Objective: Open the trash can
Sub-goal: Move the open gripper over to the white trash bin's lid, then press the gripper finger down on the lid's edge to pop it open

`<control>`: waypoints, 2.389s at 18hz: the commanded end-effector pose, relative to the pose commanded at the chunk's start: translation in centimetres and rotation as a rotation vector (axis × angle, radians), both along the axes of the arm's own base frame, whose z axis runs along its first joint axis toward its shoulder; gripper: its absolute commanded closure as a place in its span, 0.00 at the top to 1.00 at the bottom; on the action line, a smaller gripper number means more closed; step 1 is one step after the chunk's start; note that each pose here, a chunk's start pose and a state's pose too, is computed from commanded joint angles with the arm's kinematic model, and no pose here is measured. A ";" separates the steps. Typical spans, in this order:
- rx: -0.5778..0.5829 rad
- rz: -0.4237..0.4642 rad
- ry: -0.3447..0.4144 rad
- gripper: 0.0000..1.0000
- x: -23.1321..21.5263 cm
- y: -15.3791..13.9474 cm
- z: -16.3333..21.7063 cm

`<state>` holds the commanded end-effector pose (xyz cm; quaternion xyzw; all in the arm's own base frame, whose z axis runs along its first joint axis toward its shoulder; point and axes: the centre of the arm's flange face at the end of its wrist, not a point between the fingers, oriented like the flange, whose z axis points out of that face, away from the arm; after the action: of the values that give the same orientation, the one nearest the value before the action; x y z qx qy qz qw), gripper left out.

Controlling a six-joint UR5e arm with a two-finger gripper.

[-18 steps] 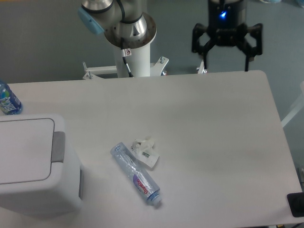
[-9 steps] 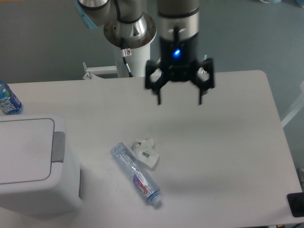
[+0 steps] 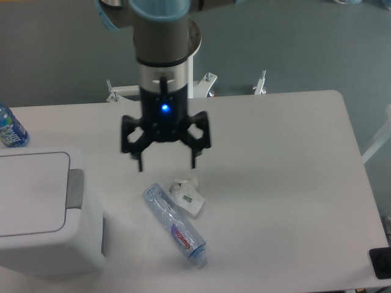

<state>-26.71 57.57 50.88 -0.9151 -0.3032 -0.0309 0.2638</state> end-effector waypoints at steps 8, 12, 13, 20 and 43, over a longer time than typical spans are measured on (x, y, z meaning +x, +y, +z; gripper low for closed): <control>0.024 -0.067 -0.061 1.00 2.8 1.3 -0.8; 0.020 -0.069 -0.074 1.00 2.7 1.5 -1.4; 0.020 -0.069 -0.074 1.00 2.7 1.5 -1.4; 0.011 -0.076 -0.079 1.00 3.0 1.9 -2.0; -0.009 -0.079 -0.092 1.00 3.0 2.2 -3.5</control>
<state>-23.66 59.75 47.42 -0.9251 -0.2789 -0.0822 0.2440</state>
